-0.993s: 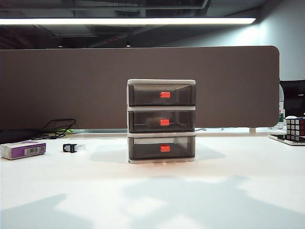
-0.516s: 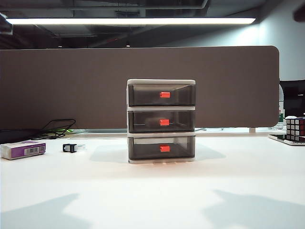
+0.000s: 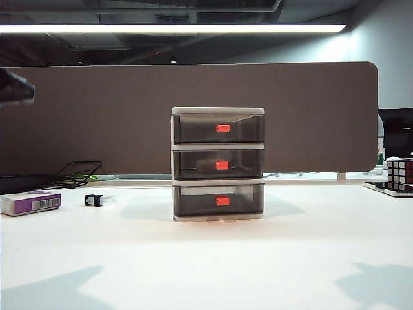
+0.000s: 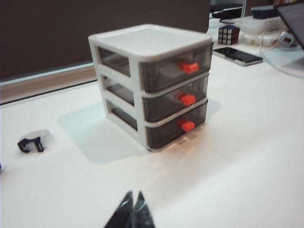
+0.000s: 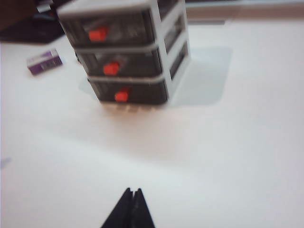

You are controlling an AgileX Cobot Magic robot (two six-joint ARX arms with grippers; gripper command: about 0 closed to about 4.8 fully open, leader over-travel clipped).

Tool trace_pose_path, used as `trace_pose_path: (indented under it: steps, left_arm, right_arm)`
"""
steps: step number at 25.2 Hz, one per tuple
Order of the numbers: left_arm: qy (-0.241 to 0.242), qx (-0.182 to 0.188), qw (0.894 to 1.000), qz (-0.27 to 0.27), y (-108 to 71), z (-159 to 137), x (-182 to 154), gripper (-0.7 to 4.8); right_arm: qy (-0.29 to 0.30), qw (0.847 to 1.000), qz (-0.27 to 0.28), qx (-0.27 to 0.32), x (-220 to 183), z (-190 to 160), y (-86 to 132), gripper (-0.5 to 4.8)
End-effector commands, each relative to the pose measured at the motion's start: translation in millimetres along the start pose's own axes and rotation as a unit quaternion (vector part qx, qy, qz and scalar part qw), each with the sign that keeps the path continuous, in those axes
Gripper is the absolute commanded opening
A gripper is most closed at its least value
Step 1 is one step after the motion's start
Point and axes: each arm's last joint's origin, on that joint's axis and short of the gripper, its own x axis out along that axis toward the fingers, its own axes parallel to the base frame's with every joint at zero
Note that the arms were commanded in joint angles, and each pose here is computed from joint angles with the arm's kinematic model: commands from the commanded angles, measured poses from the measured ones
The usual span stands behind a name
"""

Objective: Open the second layer of the drawer on the table, pick up the earphone case on the table and put it in, and finally close the drawer.

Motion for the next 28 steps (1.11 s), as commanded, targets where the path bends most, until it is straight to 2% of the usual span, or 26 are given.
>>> trace_pose_path:
  steps: [1, 4, 8, 12, 17, 20, 23, 28]
  left_arm:
    - [0.003, -0.013, 1.0, 0.004, -0.3, -7, 1, -0.05]
    - [0.008, -0.004, 1.0, 0.01, 1.4, -8, 2, -0.05]
    - [0.034, 0.005, 0.999, 0.03, 9.6, -13, 6, -0.05]
    - [0.043, -0.007, 0.999, 0.027, 21.8, -15, 11, -0.05]
    - [0.026, -0.031, 0.998, 0.052, 47.4, -13, 15, -0.05]
    - [0.015, -0.035, 0.994, 0.099, 61.3, -11, 14, -0.05]
    - [0.005, -0.029, 0.991, 0.127, 67.7, -8, 12, -0.05]
    - [-0.007, -0.017, 0.991, 0.136, 67.6, 5, 4, -0.05]
  right_arm:
    - [-0.026, 1.0, 0.007, 0.011, 6, -6, -2, -0.05]
    - [-0.031, 0.999, 0.007, 0.013, 11, -12, -3, -0.05]
    - [-0.038, 0.999, -0.001, -0.012, 11, -12, -4, -0.05]
    - [-0.042, 0.999, -0.024, -0.011, 11, -12, -8, -0.05]
    - [-0.052, 0.997, -0.062, -0.017, 9, -11, -20, -0.05]
    - [-0.061, 0.993, -0.098, -0.015, 6, -9, -28, -0.05]
    - [-0.067, 0.992, -0.103, -0.012, 4, -8, -32, -0.05]
    - [-0.069, 0.993, -0.093, -0.014, 4, -7, -31, -0.05]
